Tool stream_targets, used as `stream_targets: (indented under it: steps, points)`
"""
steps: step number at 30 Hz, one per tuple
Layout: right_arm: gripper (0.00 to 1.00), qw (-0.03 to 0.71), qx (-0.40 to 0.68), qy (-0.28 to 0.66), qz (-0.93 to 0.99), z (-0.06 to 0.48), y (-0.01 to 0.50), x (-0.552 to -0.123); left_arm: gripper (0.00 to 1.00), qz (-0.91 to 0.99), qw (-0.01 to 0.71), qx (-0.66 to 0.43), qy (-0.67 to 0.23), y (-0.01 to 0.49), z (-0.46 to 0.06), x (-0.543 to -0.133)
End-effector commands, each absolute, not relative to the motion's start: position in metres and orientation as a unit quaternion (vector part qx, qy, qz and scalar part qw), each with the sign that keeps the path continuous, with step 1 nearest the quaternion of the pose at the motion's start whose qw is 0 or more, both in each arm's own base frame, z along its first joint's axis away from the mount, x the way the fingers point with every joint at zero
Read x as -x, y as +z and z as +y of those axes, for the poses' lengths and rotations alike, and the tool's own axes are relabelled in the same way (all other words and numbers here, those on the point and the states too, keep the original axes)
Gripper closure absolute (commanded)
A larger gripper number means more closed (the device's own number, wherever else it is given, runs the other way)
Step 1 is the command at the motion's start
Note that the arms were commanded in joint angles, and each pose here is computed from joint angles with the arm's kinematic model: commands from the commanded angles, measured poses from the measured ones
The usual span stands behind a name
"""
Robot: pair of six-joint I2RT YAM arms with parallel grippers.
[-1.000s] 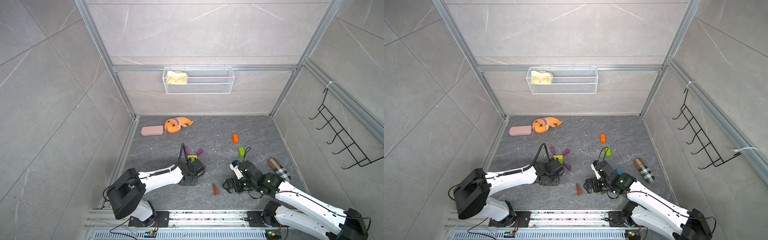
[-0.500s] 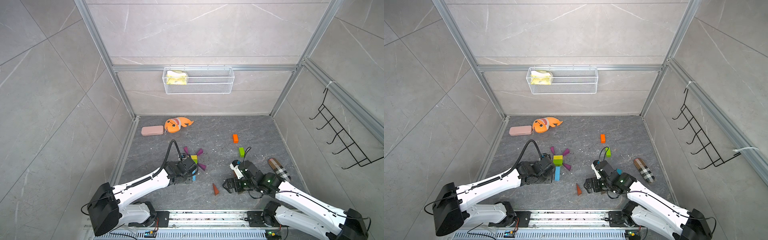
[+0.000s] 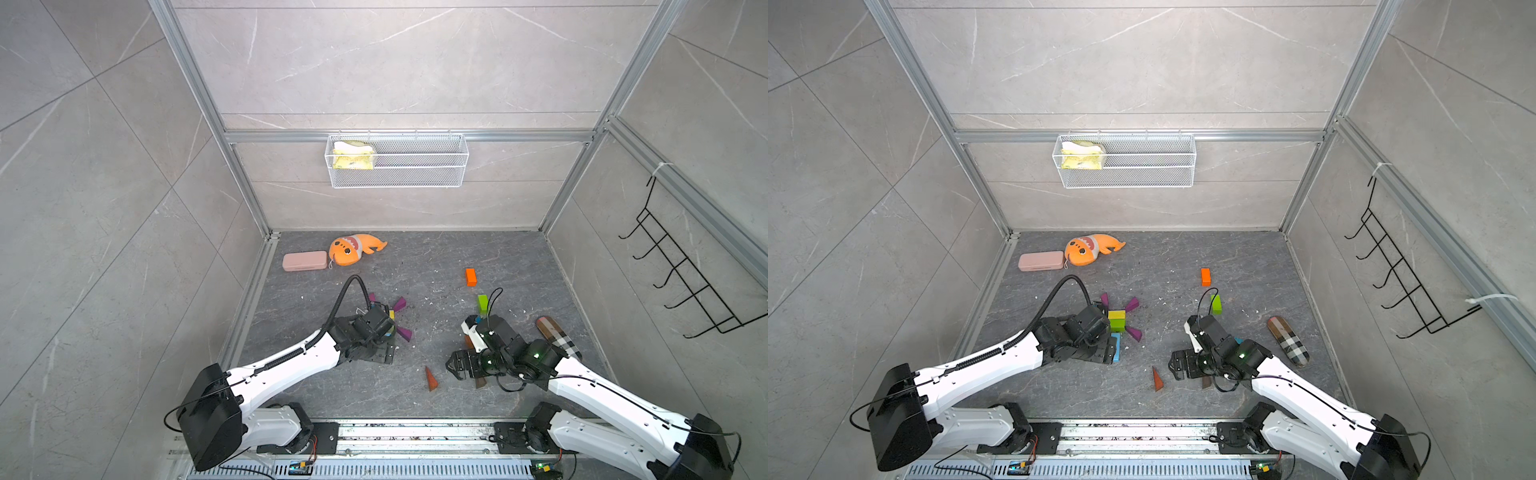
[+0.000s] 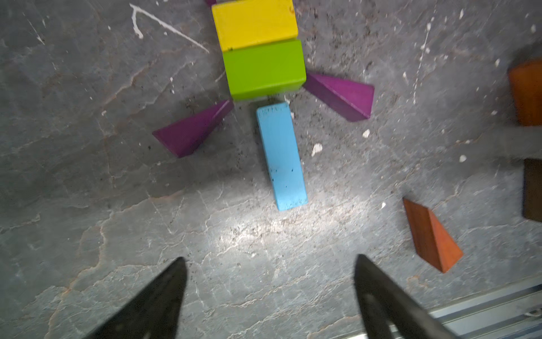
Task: Assemble a small pinwheel with building blocks
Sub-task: Pick up the building block from the center of the board.
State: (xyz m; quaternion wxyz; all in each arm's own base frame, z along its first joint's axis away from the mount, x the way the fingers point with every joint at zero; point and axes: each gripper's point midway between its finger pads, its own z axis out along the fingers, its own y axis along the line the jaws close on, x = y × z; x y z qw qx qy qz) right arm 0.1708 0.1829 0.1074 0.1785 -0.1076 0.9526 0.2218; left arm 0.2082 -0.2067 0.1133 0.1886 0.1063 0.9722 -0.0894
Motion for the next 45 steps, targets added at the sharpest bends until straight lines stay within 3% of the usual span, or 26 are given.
stream_targets:
  steps: [1,7,11,13,17,21,28,34,45]
  points:
    - [0.00,0.205,0.099,0.216,0.949,0.183,0.130,-0.189,0.00,0.957,0.212,-0.158,-0.121,0.151,-0.219,-0.237]
    - [0.00,0.224,0.078,0.209,0.949,0.176,0.150,-0.224,0.00,0.931,0.261,-0.197,-0.164,0.209,-0.219,-0.284]
    - [0.00,0.250,0.040,0.196,0.947,0.151,0.168,-0.253,0.00,0.898,0.344,-0.205,-0.184,0.251,-0.213,-0.317]
    - [0.00,0.256,0.008,0.183,0.949,0.132,0.169,-0.264,0.00,0.894,0.360,-0.182,-0.196,0.250,-0.208,-0.331]
    - [0.01,0.238,-0.044,0.153,0.958,0.102,0.155,-0.274,0.00,0.884,0.290,-0.252,-0.265,0.228,-0.235,-0.330]
    - [0.06,0.221,-0.066,0.112,0.966,0.085,0.137,-0.281,0.00,0.860,0.323,-0.269,-0.287,0.234,-0.247,-0.338]
    - [0.34,0.208,-0.108,0.082,0.969,0.066,0.119,-0.331,0.00,0.875,0.287,-0.255,-0.294,0.204,-0.250,-0.337]
    - [0.33,0.174,-0.250,0.140,0.942,0.071,0.093,-0.371,0.00,0.875,0.278,-0.248,-0.309,0.202,-0.254,-0.336]
    - [0.25,0.183,-0.439,0.048,0.878,0.039,0.112,-0.377,0.00,0.870,0.268,-0.244,-0.334,0.206,-0.260,-0.332]
